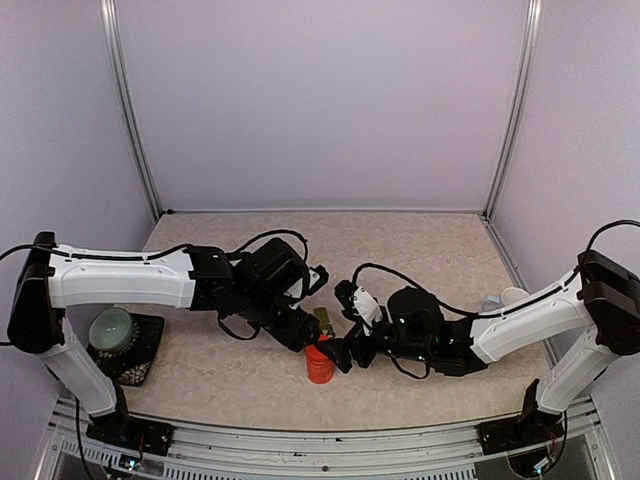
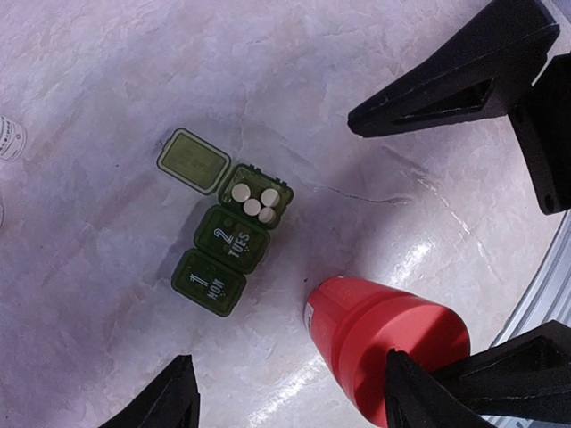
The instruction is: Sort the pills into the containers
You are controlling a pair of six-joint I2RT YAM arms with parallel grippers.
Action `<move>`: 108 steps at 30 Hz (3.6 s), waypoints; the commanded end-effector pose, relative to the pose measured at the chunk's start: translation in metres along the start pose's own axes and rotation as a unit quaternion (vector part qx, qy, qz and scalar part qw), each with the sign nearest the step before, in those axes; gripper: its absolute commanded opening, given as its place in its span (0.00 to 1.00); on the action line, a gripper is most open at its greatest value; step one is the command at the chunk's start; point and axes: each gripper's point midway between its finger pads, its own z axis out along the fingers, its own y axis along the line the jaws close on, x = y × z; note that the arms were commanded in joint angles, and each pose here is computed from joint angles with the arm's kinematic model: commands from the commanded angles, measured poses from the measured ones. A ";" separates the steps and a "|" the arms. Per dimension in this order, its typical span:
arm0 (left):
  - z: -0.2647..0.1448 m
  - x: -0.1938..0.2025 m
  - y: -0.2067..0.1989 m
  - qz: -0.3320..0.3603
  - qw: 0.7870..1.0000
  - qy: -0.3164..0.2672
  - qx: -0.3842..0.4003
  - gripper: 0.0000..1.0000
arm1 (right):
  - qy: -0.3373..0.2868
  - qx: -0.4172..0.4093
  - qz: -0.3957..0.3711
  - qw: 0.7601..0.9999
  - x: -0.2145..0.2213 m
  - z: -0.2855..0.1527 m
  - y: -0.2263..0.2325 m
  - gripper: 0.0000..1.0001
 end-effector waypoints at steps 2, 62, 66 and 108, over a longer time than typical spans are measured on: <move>0.016 0.028 0.000 0.004 0.999 0.038 0.003 0.67 | 0.048 0.007 0.012 0.999 0.040 -0.001 -0.007 1.00; 0.052 0.018 -0.042 0.140 0.989 0.016 0.034 0.53 | -0.098 0.022 0.015 0.995 -0.026 -0.127 -0.021 1.00; 0.046 0.012 -0.045 0.139 0.989 0.009 0.040 0.48 | -0.105 0.015 0.009 0.994 -0.024 -0.128 -0.019 1.00; -0.078 -0.074 -0.114 0.129 0.982 -0.088 0.105 0.46 | -0.393 -0.081 -0.120 0.908 -0.080 -0.125 0.028 0.89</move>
